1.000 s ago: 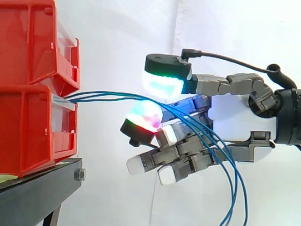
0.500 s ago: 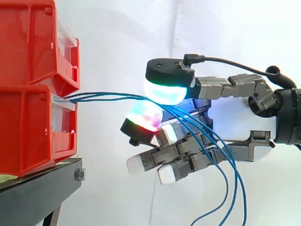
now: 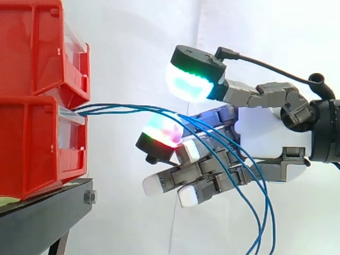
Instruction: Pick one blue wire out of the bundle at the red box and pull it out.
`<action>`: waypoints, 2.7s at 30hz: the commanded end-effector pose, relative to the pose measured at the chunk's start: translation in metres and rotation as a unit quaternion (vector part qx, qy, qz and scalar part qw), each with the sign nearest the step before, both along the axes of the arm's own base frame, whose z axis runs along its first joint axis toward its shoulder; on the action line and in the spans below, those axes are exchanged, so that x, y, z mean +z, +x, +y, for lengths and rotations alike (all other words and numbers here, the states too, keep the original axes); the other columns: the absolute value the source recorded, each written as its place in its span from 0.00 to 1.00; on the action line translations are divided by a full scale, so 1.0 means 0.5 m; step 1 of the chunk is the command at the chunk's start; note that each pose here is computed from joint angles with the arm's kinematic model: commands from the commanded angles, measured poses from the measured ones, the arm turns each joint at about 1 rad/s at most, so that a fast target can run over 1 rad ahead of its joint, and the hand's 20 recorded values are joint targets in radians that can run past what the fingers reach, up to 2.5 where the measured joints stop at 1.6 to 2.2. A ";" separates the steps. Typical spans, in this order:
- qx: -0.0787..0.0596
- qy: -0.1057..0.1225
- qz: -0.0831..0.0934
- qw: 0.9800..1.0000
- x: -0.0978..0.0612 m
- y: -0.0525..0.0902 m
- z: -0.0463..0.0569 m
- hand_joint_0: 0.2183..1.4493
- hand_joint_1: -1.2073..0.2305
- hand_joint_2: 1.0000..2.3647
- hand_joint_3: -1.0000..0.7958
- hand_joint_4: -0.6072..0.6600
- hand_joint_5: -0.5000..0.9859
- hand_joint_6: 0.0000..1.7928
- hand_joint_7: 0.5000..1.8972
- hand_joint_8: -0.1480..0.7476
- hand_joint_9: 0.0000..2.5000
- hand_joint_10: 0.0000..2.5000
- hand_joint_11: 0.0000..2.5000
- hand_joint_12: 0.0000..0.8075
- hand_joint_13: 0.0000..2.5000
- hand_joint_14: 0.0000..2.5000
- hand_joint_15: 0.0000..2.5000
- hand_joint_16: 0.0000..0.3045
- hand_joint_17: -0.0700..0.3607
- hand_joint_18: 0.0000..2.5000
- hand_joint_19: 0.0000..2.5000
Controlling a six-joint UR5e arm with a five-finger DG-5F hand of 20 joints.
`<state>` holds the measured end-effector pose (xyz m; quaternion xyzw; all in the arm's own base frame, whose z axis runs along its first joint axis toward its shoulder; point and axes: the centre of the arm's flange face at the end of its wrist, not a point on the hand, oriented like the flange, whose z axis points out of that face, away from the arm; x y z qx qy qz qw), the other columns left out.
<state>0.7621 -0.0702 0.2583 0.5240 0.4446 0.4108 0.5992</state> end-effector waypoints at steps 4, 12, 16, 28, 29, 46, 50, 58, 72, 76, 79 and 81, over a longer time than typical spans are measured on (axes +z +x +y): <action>0.000 0.000 0.000 1.000 0.000 0.000 0.000 0.30 0.31 0.01 0.41 0.67 0.24 0.49 0.48 0.61 0.41 0.01 0.32 0.57 0.27 0.00 0.12 0.19 0.47 0.31 0.19; 0.000 0.000 0.000 1.000 0.000 0.000 0.000 0.38 0.16 0.00 0.30 0.66 0.21 0.52 0.37 0.57 0.35 0.01 0.34 0.57 0.26 0.00 0.11 0.19 0.47 0.31 0.14; 0.000 0.001 0.000 1.000 0.000 0.000 0.000 0.34 0.14 0.00 0.28 0.68 0.19 0.52 0.35 0.57 0.32 0.01 0.34 0.57 0.25 0.00 0.11 0.20 0.47 0.31 0.14; -0.001 0.000 0.000 1.000 0.000 0.000 -0.002 0.32 0.54 0.01 0.36 0.72 0.27 0.38 0.43 0.56 0.38 0.01 0.26 0.56 0.25 0.00 0.12 0.19 0.47 0.28 0.21; -0.001 0.000 0.000 1.000 0.000 0.000 -0.002 0.32 0.53 0.01 0.38 0.73 0.27 0.37 0.44 0.56 0.39 0.01 0.25 0.56 0.25 0.00 0.12 0.19 0.47 0.29 0.21; -0.001 0.000 -0.001 1.000 0.003 0.001 -0.002 0.28 0.39 0.01 0.42 0.72 0.27 0.38 0.52 0.59 0.40 0.01 0.29 0.58 0.27 0.00 0.12 0.20 0.48 0.30 0.20; -0.002 0.000 -0.002 1.000 0.005 0.001 -0.007 0.27 0.40 0.01 0.44 0.73 0.25 0.43 0.45 0.60 0.40 0.01 0.30 0.58 0.27 0.00 0.12 0.20 0.48 0.30 0.20; -0.004 -0.002 -0.001 1.000 0.007 0.001 -0.011 0.27 0.52 0.01 0.42 0.73 0.27 0.41 0.46 0.58 0.41 0.01 0.27 0.58 0.26 0.00 0.13 0.20 0.49 0.30 0.21; -0.004 -0.005 0.000 1.000 0.008 0.002 -0.011 0.29 0.42 0.01 0.53 0.78 0.29 0.36 0.52 0.64 0.45 0.01 0.30 0.63 0.30 0.00 0.13 0.23 0.53 0.35 0.19; -0.004 -0.005 0.000 1.000 0.008 0.002 -0.011 0.29 0.39 0.01 0.53 0.78 0.29 0.37 0.51 0.63 0.44 0.01 0.31 0.63 0.30 0.00 0.13 0.23 0.53 0.35 0.19; -0.004 -0.005 -0.003 1.000 0.015 0.005 -0.011 0.28 0.37 0.01 0.52 0.78 0.29 0.37 0.53 0.63 0.44 0.01 0.31 0.63 0.29 0.00 0.13 0.23 0.52 0.35 0.19; -0.004 -0.005 -0.003 1.000 0.017 0.006 -0.011 0.27 0.36 0.01 0.51 0.78 0.29 0.38 0.52 0.63 0.43 0.01 0.31 0.63 0.29 0.00 0.13 0.22 0.52 0.34 0.19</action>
